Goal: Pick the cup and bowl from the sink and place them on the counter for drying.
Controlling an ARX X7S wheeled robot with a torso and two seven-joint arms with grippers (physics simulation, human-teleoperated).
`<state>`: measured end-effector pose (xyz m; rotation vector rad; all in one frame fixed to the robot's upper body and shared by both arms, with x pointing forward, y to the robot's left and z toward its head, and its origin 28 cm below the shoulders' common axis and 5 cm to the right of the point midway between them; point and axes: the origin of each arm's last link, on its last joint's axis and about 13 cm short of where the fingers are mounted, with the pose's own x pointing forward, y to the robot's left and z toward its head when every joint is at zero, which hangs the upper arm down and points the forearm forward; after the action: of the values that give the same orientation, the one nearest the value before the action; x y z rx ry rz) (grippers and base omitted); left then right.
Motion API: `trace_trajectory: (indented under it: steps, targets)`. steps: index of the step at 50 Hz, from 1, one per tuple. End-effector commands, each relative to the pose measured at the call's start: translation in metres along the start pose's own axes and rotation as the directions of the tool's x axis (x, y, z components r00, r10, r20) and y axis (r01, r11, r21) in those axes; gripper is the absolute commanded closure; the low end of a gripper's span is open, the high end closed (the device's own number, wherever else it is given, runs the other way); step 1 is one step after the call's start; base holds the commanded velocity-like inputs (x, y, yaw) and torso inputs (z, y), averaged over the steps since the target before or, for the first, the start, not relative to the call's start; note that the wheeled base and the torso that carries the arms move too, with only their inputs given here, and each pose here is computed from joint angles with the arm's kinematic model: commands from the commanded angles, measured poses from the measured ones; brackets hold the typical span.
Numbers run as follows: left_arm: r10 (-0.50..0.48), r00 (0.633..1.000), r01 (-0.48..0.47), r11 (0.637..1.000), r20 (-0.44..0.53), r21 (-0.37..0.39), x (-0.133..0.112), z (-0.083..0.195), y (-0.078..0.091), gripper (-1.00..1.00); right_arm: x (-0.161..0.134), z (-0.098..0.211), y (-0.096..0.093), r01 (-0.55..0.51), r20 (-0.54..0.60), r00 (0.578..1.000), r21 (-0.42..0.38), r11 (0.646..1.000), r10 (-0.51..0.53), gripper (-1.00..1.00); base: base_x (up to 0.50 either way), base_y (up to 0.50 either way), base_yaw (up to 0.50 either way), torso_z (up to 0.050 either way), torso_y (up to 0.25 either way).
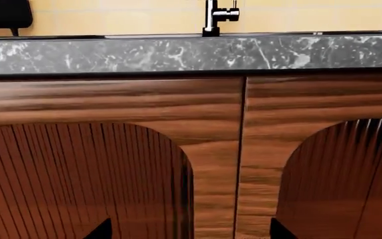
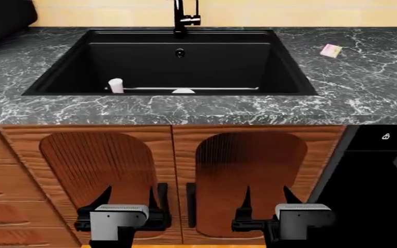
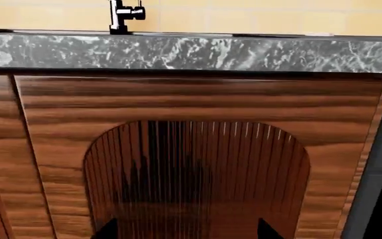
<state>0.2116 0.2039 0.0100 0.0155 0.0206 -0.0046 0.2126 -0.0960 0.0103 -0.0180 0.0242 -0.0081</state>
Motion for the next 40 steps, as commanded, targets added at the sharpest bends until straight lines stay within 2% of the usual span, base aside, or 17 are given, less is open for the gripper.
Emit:
trace_trajectory:
  steps: [1, 12, 33, 35, 40]
  targets:
    - [-0.001, 1.000, 0.001, 1.000, -0.003, 0.006, 0.0001, -0.0007, -0.0001, -1.00, 0.0001, -0.0001, -0.0001, 0.000, -0.003, 1.000, 0.000, 1.000, 0.000, -1.00, 0.00, 0.50, 0.00, 0.000, 0.000]
    - [-0.017, 1.000, 0.017, 1.000, 0.002, 0.015, -0.0001, -0.0004, -0.0010, -1.00, 0.0006, 0.0007, 0.0001, -0.001, 0.006, 1.000, 0.002, 1.000, 0.001, -1.00, 0.00, 0.46, 0.00, 0.000, 0.000]
    - [-0.003, 1.000, 0.003, 0.999, -0.011, 0.043, 0.0006, -0.0013, -0.0017, -1.00, 0.0003, -0.0004, 0.0007, 0.003, 0.005, 1.000, -0.003, 1.000, -0.003, -1.00, 0.00, 0.00, 0.00, 0.000, 0.000]
    - [0.000, 1.000, 0.000, 1.000, 0.008, 0.015, 0.0001, 0.0005, -0.0003, -1.00, 0.0006, -0.0006, 0.0008, 0.003, 0.004, 1.000, -0.005, 1.000, -0.003, -1.00, 0.00, 0.00, 0.00, 0.000, 0.000]
    - [0.001, 1.000, -0.001, 1.000, 0.009, 0.004, 0.0001, 0.0009, -0.0002, -1.00, 0.0007, -0.0001, 0.0005, 0.004, 0.004, 1.000, -0.006, 1.000, -0.004, -1.00, 0.00, 0.00, 0.00, 0.000, 0.000]
